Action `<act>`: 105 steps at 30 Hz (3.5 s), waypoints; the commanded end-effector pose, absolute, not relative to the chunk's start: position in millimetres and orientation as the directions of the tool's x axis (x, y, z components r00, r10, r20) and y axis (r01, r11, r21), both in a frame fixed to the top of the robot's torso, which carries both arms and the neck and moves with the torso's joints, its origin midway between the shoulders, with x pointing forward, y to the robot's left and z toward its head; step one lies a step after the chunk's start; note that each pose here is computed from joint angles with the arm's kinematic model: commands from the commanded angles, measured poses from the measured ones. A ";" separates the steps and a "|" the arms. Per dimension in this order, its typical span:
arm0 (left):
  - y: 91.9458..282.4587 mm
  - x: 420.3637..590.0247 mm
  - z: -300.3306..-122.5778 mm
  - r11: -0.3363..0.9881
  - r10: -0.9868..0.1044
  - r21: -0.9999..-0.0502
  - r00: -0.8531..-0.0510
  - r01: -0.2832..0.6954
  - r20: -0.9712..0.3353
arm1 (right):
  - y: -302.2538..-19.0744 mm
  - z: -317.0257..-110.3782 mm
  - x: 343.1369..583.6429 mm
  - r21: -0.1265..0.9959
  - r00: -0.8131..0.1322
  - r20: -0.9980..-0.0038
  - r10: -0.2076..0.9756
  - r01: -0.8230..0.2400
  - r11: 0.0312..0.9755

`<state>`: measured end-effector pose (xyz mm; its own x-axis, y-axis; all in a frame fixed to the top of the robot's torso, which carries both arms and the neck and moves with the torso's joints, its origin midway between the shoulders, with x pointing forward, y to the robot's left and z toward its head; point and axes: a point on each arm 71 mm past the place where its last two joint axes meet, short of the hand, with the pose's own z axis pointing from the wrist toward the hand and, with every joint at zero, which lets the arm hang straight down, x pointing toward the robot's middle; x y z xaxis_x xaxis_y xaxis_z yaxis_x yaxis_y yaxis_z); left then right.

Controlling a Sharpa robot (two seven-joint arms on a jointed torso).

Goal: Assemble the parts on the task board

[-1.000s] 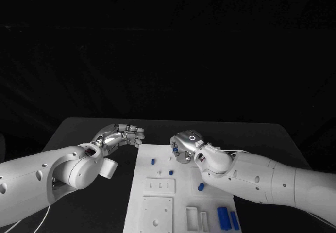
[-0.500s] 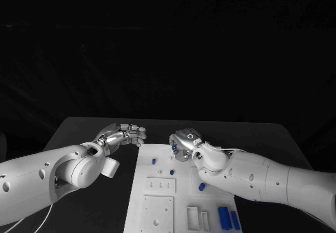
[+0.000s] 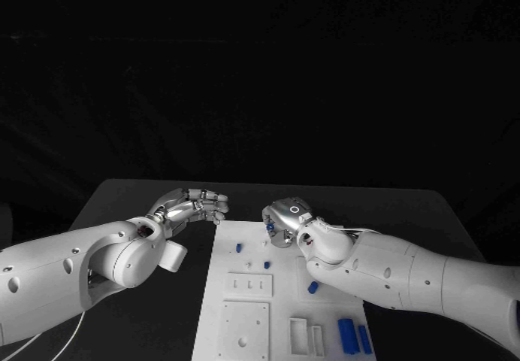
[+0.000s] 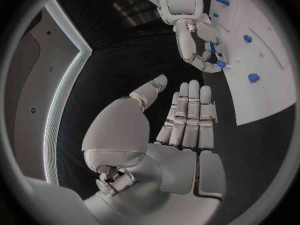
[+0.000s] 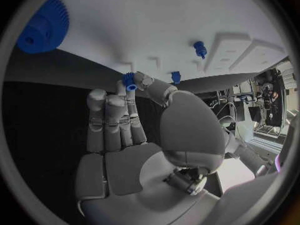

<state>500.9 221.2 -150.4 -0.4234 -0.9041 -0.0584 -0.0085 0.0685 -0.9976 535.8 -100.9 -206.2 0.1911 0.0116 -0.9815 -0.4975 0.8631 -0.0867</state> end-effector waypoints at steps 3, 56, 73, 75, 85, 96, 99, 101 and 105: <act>218.9 500.6 -148.6 0.061 -0.897 -0.998 -0.439 -0.002 -0.054 | -97.1 -208.0 533.4 -0.083 0.165 -0.986 0.004 -0.516 0.853; 218.5 502.6 -149.2 0.063 -0.897 -0.998 -0.438 -0.003 -0.055 | -97.8 -212.7 538.0 -0.033 0.119 -0.992 0.032 -0.504 0.863; 226.1 502.5 -149.0 0.066 -0.904 -0.998 -0.424 -0.003 -0.058 | -160.8 -176.4 520.1 0.129 0.101 -0.976 0.192 -0.443 0.887; 227.5 502.5 -149.0 0.067 -0.905 -0.998 -0.421 -0.003 -0.059 | -174.4 -168.3 519.7 0.147 0.088 -0.975 0.202 -0.420 0.896; 229.0 502.7 -149.2 0.067 -0.906 -0.998 -0.419 -0.004 -0.059 | -220.2 -165.7 519.6 0.195 -0.069 -0.981 0.182 -0.358 0.913; 228.5 502.8 -149.5 0.066 -0.905 -0.998 -0.421 -0.005 -0.058 | -222.0 -177.0 532.6 0.177 -0.122 -0.982 0.143 -0.338 0.925; 228.2 503.2 -149.6 0.066 -0.905 -0.998 -0.422 -0.005 -0.058 | -219.2 -181.2 533.0 0.175 -0.131 -0.982 0.138 -0.340 0.924; 228.6 503.3 -149.6 0.066 -0.905 -0.998 -0.421 -0.005 -0.058 | -218.3 -184.7 533.5 0.173 -0.137 -0.982 0.134 -0.339 0.925; 229.8 503.6 -149.7 0.067 -0.906 -0.998 -0.419 -0.006 -0.059 | -218.3 -188.9 537.3 0.168 -0.135 -0.982 0.129 -0.332 0.928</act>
<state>503.9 231.5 -150.9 -0.4038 -0.9125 -0.0650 -0.0107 0.0758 -0.9971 536.8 -219.3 -186.0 -0.1109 0.1446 -0.9833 -0.3197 0.9316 0.1730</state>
